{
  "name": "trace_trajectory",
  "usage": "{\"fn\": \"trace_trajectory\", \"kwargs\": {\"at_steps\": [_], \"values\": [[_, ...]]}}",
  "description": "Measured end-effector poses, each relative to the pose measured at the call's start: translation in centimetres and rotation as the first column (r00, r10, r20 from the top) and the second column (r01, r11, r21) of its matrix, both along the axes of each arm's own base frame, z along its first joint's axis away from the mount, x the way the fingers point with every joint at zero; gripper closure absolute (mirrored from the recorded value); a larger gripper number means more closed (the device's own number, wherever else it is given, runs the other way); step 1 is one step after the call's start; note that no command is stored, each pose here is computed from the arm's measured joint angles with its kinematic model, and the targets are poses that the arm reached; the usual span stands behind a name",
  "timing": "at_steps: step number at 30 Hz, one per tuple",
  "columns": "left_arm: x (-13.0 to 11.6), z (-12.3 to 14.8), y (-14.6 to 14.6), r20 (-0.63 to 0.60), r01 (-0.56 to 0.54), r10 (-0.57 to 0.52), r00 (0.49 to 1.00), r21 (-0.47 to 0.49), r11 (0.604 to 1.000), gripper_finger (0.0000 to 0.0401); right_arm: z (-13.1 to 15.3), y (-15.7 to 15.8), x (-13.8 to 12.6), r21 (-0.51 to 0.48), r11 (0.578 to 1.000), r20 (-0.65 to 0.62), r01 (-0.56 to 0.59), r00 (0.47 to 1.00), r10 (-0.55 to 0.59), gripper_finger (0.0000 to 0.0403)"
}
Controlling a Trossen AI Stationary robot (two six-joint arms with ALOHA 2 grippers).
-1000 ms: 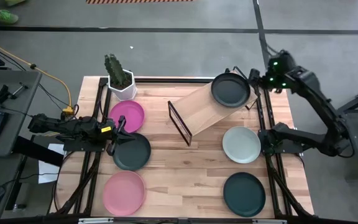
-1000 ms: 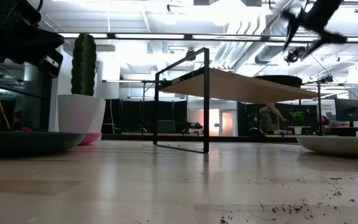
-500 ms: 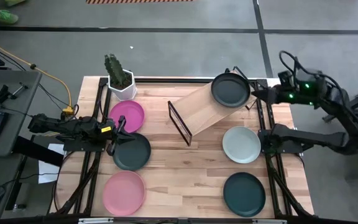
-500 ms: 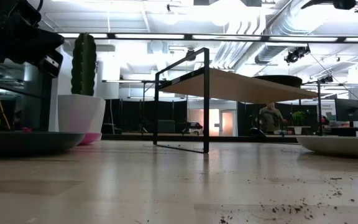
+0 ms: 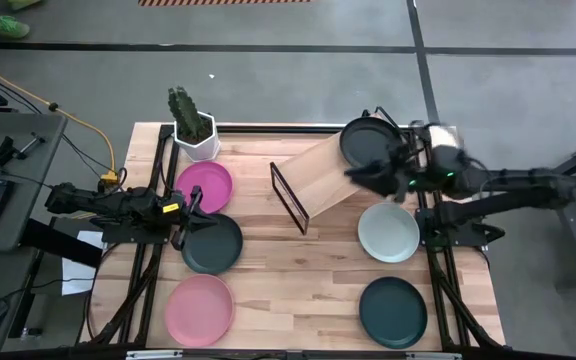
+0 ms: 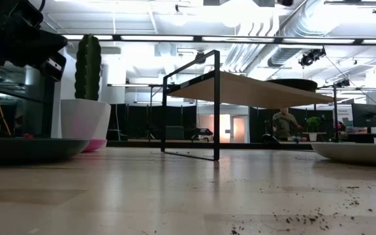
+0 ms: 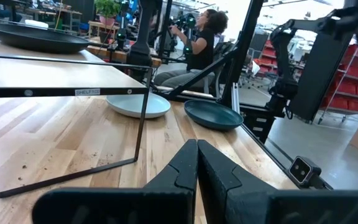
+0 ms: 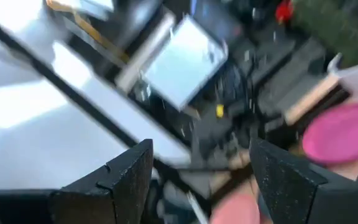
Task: Place and stack plates onto a shelf
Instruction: Put the top pink plate on the shelf
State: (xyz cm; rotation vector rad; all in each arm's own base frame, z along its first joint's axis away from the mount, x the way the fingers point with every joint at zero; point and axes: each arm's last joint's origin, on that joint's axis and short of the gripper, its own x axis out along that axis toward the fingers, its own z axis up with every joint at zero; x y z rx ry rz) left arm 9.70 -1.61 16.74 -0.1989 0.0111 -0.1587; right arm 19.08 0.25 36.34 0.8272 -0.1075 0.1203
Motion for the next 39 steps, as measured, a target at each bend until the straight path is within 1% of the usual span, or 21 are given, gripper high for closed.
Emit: {"fn": "trace_trajectory", "kwargs": {"at_steps": [2,4,5,7,9,12,14,17,19,20,21,23,25,28,29,30,32,34,35,37,39], "values": [[0.0,0.1,0.0,0.009,0.001,0.000,1.000,-0.031,1.000,0.0401,0.9,1.0,1.4,-0.045,0.998,-0.039,-0.046,0.998,0.044,0.0153],[0.0,0.6,0.0,0.041,0.008,-0.002,0.999,-0.141,0.990,0.0401,1.9,1.9,2.4,-0.104,0.991,-0.106,-0.084,0.992,0.073,0.0153],[-0.1,1.0,0.0,0.067,0.018,-0.004,0.998,-0.214,0.977,0.0401,2.4,2.3,2.9,-0.135,0.985,-0.148,-0.104,0.985,0.083,0.0153],[-0.2,1.9,0.1,0.142,0.045,0.004,0.990,-0.345,0.938,0.0401,3.5,3.0,3.6,-0.198,0.973,-0.228,-0.121,0.971,0.074,0.0153],[-0.4,2.8,0.2,0.229,0.058,0.044,0.972,-0.421,0.905,0.0401,4.9,3.4,3.8,-0.258,0.960,-0.268,-0.112,0.963,0.040,0.0153],[-0.9,4.2,0.5,0.349,0.093,0.119,0.930,-0.535,0.840,0.0401,6.0,3.9,4.0,-0.325,0.941,-0.322,-0.091,0.946,-0.020,0.0153],[-1.2,4.8,0.8,0.398,0.087,0.186,0.899,-0.576,0.813,0.0401,6.4,4.2,4.1,-0.349,0.934,-0.336,-0.076,0.941,-0.049,0.0153],[-1.6,5.2,1.2,0.424,0.030,0.312,0.850,-0.630,0.776,0.0401,7.0,4.4,3.9,-0.354,0.934,-0.321,-0.051,0.945,-0.070,0.0153],[-1.8,5.7,1.5,0.428,-0.011,0.413,0.804,-0.683,0.730,0.0401,6.9,4.6,3.8,-0.355,0.934,-0.323,-0.043,0.943,-0.079,0.0153],[-1.9,6.0,1.6,0.420,-0.017,0.432,0.798,-0.700,0.714,0.0400,6.9,4.7,3.8,-0.356,0.934,-0.330,-0.040,0.940,-0.086,0.0153],[-1.8,6.5,1.6,0.414,-0.021,0.431,0.802,-0.701,0.713,0.0398,6.8,4.9,3.7,-0.356,0.934,-0.335,-0.036,0.938,-0.092,0.0153],[-1.6,7.9,1.5,0.402,-0.034,0.419,0.814,-0.688,0.725,0.0387,6.7,5.1,3.7,-0.352,0.936,-0.340,-0.018,0.934,-0.109,0.0153],[-1.0,9.8,1.4,0.357,-0.079,0.416,0.836,-0.673,0.735,0.0370,6.6,5.1,3.6,-0.359,0.933,-0.347,-0.002,0.929,-0.131,0.0153],[0.7,12.7,1.1,0.240,-0.200,0.413,0.878,-0.601,0.774,0.0335,6.7,5.1,3.6,-0.365,0.931,-0.338,0.025,0.928,-0.158,0.0153],[1.4,13.6,1.1,0.189,-0.243,0.416,0.890,-0.575,0.781,0.0323,6.7,5.1,3.6,-0.367,0.930,-0.336,0.033,0.927,-0.166,0.0153],[2.1,14.4,1.0,0.127,-0.295,0.427,0.895,-0.551,0.781,0.0309,6.7,5.1,3.6,-0.369,0.929,-0.336,0.040,0.926,-0.173,0.0153],[3.4,15.3,1.1,-0.035,-0.409,0.457,0.889,-0.509,0.757,0.0284,6.7,5.1,3.6,-0.371,0.928,-0.336,0.044,0.925,-0.178,0.0153],[4.7,15.6,1.3,-0.205,-0.518,0.483,0.851,-0.471,0.714,0.0261,6.7,5.1,3.6,-0.374,0.926,-0.336,0.043,0.925,-0.178,0.0153],[5.3,15.5,1.5,-0.292,-0.574,0.495,0.818,-0.439,0.691,0.0251,6.7,5.1,3.6,-0.375,0.926,-0.336,0.043,0.925,-0.179,0.0153],[6.2,14.8,1.8,-0.449,-0.668,0.506,0.736,-0.361,0.651,0.0233,6.7,5.1,3.6,-0.377,0.925,-0.339,0.041,0.924,-0.179,0.0153],[7.0,14.0,2.2,-0.554,-0.728,0.513,0.656,-0.284,0.623,0.0220,6.6,5.1,3.6,-0.380,0.924,-0.344,0.038,0.922,-0.180,0.0153]]}}
